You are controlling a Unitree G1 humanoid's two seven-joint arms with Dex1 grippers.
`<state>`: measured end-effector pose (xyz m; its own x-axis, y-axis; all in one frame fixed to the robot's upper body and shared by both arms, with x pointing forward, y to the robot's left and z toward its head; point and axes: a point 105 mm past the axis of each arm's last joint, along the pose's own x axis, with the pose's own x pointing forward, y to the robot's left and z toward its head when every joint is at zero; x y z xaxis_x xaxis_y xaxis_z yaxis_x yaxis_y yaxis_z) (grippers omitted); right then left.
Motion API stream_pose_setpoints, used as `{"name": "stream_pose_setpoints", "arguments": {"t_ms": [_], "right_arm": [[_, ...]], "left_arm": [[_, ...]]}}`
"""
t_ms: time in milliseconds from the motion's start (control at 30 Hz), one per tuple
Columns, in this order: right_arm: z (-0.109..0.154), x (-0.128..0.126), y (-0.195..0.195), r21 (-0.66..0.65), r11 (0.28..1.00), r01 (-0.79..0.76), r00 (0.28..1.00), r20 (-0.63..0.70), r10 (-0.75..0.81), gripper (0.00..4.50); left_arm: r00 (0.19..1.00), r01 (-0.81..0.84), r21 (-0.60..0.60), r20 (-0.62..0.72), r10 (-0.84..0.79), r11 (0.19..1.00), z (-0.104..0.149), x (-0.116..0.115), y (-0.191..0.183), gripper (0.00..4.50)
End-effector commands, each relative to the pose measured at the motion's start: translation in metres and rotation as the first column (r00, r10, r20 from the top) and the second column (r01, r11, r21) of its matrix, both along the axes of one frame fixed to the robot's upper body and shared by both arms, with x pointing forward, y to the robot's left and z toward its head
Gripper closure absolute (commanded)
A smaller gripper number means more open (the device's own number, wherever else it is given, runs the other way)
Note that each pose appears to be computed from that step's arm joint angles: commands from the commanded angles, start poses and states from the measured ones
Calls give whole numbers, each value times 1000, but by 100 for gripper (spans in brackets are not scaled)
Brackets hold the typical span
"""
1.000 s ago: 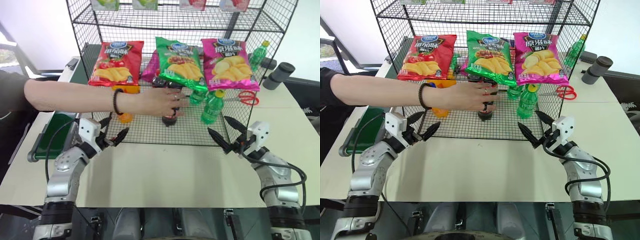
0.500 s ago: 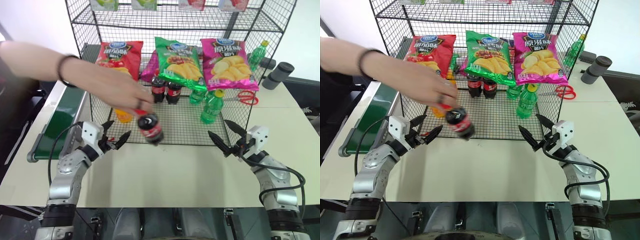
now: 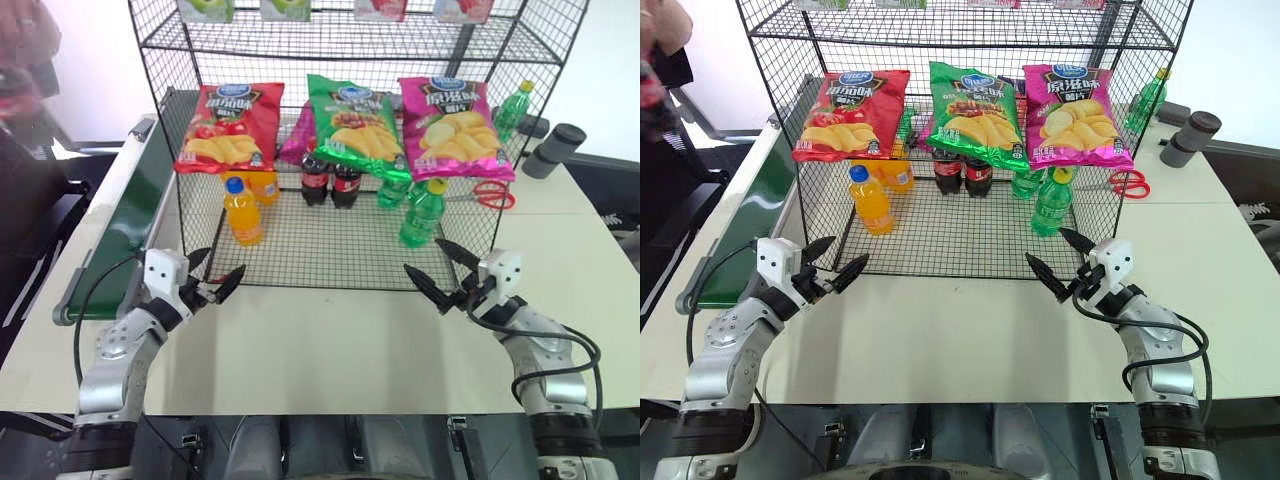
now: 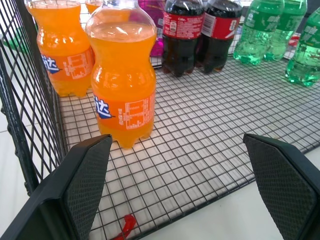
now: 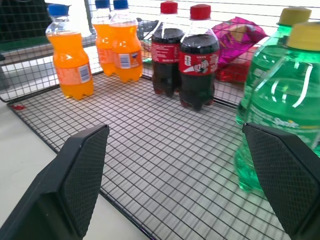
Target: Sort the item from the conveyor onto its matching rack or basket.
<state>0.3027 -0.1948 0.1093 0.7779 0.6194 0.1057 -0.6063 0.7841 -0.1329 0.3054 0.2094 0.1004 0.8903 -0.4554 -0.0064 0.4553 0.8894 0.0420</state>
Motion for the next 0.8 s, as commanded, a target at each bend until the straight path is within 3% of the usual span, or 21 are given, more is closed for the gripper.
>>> {"name": "stream_pose_setpoints", "arguments": {"t_ms": [33, 800], "right_arm": [[18, -1, 5, -24, 999, -25, 997, 71, 27, 5], [20, 0, 16, -42, 998, -45, 995, 82, 48, 5]], "left_arm": [[997, -52, -6, 50, 52, 999, 14, -1, 10, 0], [999, -19, -25, 36, 20, 1000, 7, 4, -10, 0]]}}
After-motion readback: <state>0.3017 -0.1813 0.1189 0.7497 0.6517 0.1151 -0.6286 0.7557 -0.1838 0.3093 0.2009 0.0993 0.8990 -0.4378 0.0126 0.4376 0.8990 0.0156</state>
